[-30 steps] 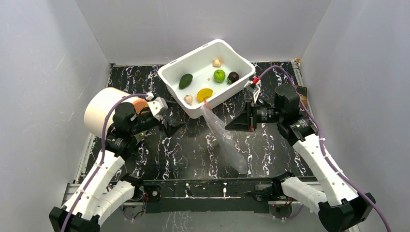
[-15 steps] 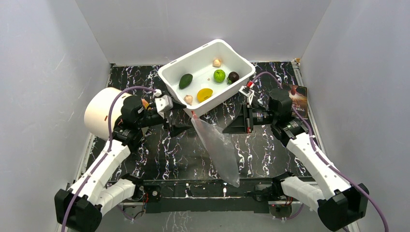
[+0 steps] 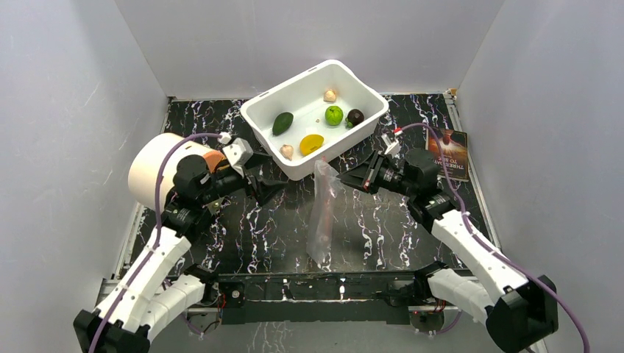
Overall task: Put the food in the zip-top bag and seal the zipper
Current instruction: Place the zipper food storage bag at the center of the board, then pick up the zipper food storage bag at the center of the board.
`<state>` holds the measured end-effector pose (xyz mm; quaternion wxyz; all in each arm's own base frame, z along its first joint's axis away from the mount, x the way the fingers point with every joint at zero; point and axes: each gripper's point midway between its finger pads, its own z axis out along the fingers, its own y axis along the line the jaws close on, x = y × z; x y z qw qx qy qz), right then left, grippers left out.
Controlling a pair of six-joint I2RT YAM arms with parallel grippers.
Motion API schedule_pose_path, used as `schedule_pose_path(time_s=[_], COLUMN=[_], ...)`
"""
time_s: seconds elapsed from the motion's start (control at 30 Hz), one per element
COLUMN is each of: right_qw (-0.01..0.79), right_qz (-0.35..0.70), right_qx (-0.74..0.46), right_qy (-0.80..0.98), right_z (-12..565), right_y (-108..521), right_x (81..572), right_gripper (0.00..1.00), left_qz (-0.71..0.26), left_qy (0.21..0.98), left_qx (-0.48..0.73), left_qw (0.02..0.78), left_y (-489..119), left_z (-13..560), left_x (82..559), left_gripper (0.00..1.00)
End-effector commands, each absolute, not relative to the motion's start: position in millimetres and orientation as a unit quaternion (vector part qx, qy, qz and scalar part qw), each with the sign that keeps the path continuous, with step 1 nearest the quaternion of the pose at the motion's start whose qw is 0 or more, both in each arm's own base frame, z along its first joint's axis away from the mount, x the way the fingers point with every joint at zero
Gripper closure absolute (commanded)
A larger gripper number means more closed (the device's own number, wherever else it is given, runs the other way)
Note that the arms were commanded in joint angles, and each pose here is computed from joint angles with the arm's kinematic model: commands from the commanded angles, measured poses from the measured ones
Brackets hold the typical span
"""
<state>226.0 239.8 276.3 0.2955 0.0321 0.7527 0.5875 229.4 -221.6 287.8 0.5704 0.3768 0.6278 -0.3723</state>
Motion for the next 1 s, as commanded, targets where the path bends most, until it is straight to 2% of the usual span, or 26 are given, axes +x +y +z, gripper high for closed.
schedule_pose_path(time_s=[0.0, 0.1, 0.2, 0.23, 0.3, 0.37, 0.47, 0.57, 0.77, 0.97], right_qw=[0.347, 0.350, 0.347, 0.345, 0.344, 0.347, 0.350, 0.337, 0.299, 0.285], right_qz=[0.579, 0.557, 0.512, 0.488, 0.448, 0.421, 0.403, 0.401, 0.358, 0.327], right_qx=[0.104, 0.079, 0.028, 0.013, 0.000, 0.005, 0.025, 0.055, 0.109, 0.146], right_qy=[0.730, 0.749, 0.785, 0.802, 0.825, 0.838, 0.845, 0.850, 0.878, 0.889], right_z=[275, 265, 259, 252, 243, 233, 219, 197, 135, 97], right_y=[241, 248, 250, 248, 240, 231, 220, 214, 194, 180], right_x=[271, 285, 292, 294, 294, 292, 286, 277, 256, 246], right_gripper=[0.92, 0.77, 0.52, 0.47, 0.38, 0.34, 0.31, 0.32, 0.45, 0.48], left_qz=[-0.324, -0.301, -0.277, -0.261, -0.223, -0.188, -0.178, -0.207, -0.245, -0.272], left_qy=[0.671, 0.687, 0.713, 0.732, 0.767, 0.793, 0.801, 0.790, 0.801, 0.802], left_qx=[0.286, 0.256, 0.225, 0.207, 0.169, 0.145, 0.133, 0.148, 0.152, 0.154], left_qw=[0.603, 0.610, 0.604, 0.595, 0.578, 0.562, 0.556, 0.557, 0.525, 0.509], left_y=[-195, -184, -171, -164, -148, -134, -128, -139, -154, -165], left_z=[303, 307, 306, 303, 300, 297, 295, 292, 277, 265], left_x=[241, 244, 247, 249, 255, 258, 257, 253, 250, 250], left_gripper=[0.13, 0.14, 0.14, 0.14, 0.13, 0.12, 0.12, 0.12, 0.18, 0.19])
